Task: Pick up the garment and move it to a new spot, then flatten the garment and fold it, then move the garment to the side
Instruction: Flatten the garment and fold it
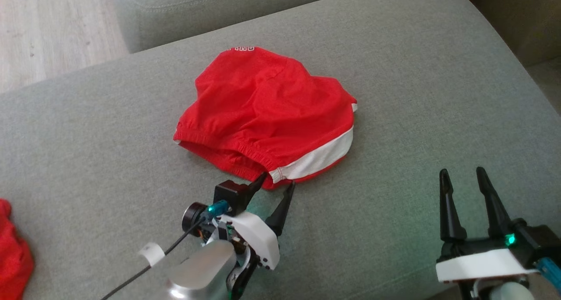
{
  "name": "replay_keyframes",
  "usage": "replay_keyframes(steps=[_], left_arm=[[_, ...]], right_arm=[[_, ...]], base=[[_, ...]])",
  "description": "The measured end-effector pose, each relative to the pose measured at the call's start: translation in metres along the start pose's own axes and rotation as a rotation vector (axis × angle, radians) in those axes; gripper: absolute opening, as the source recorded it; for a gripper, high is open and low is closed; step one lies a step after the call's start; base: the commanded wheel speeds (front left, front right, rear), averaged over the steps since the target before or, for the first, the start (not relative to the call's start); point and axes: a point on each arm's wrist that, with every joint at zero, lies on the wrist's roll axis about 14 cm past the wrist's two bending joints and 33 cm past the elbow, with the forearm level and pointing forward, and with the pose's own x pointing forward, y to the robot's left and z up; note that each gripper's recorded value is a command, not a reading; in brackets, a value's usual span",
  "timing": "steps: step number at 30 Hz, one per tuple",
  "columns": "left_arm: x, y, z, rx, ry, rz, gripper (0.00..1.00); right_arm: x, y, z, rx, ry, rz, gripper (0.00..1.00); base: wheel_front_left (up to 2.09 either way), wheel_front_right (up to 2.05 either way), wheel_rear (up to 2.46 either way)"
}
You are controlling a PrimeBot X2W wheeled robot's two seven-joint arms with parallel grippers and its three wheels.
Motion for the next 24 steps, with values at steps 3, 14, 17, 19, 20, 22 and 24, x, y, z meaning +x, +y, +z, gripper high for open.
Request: replay_keyframes(steps=[3, 14, 17, 19, 20, 22, 24], left_arm=[[0.002, 0.000, 0.000, -0.008, 0.007, -0.004, 0.54], [0.005, -0.026, 0.027, 0.063, -0.049, -0.111, 0.00], [0.009, -0.040, 0.062, 0.154, -0.110, -0.168, 0.00], [0.010, -0.051, 0.096, 0.219, -0.176, -0.198, 0.00], [0.010, -0.057, 0.115, 0.253, -0.212, -0.211, 0.00], [0.006, -0.070, 0.149, 0.321, -0.280, -0.235, 0.00], [0.000, -0.078, 0.177, 0.377, -0.339, -0.241, 0.00]], right_arm=[[0.002, 0.000, 0.002, -0.001, -0.005, -0.001, 1.00], [-0.002, 0.001, 0.007, 0.007, -0.027, 0.006, 1.00], [-0.004, 0.003, 0.012, 0.012, -0.047, 0.012, 1.00], [-0.007, 0.004, 0.016, 0.018, -0.062, 0.018, 1.00], [-0.009, 0.004, 0.017, 0.021, -0.068, 0.019, 1.00], [-0.015, 0.005, 0.017, 0.027, -0.072, 0.021, 1.00], [-0.020, 0.007, 0.013, 0.037, -0.061, 0.028, 1.00]], base=[[0.00, 0.00, 0.00], [0.00, 0.00, 0.00], [0.00, 0.00, 0.00], [0.00, 0.00, 0.00], [0.00, 0.00, 0.00], [0.00, 0.00, 0.00], [0.00, 0.00, 0.00]])
